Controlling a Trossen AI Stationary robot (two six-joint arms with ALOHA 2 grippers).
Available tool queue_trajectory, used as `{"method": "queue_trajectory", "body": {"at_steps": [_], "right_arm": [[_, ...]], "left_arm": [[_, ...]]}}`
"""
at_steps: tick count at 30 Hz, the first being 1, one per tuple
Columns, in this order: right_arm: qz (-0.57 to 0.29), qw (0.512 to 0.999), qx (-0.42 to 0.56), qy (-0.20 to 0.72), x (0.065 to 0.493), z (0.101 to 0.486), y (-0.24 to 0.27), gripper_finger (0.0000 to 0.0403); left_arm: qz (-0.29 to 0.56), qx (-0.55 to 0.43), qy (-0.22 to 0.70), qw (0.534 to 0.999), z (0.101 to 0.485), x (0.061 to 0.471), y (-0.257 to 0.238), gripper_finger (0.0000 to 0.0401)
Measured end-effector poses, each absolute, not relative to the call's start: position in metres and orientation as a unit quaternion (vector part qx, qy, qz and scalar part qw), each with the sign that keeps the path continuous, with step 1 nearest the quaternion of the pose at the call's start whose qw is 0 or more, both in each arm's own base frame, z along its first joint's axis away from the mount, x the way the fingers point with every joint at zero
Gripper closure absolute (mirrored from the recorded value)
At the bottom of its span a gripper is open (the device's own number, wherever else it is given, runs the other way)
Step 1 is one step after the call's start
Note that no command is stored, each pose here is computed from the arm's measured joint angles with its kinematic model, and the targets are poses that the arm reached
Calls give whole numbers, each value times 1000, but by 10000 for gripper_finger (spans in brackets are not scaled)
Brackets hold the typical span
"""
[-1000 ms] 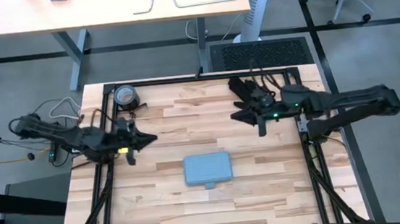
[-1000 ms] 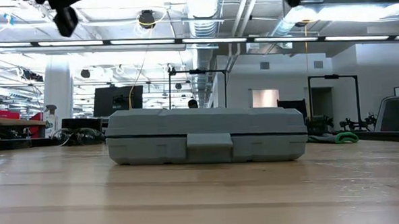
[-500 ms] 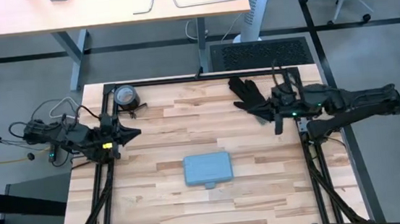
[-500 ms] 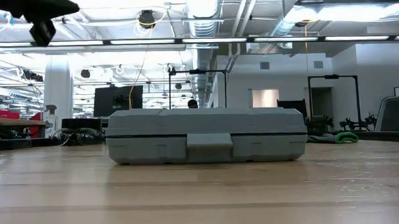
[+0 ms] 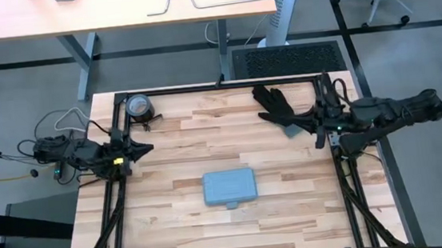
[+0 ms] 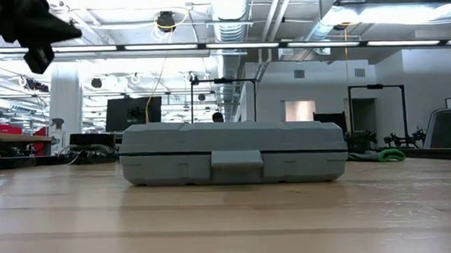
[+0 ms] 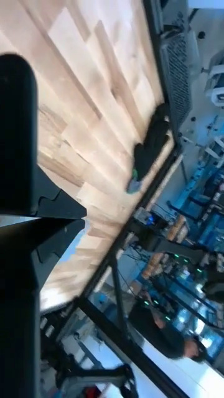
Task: Prefit tool cases
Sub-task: Return to Home Position
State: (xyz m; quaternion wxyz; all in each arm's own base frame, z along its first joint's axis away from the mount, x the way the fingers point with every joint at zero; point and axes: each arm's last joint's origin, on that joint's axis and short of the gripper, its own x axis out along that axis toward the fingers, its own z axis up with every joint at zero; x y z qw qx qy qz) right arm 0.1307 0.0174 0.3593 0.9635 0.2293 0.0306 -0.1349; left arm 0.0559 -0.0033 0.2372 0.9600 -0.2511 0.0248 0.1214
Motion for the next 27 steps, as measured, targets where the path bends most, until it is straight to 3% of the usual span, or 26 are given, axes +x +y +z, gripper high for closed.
{"method": "queue_trajectory", "body": {"at_steps": [19,27], "right_arm": [[-177,944,279,-24,121,270,36,396],[-150,939,306,-48,118,221,32,396]], "left_arm": [[73,-293,8,953,188,85,-16,401],[19,-317,-16,948,176,92,-19,401]]}}
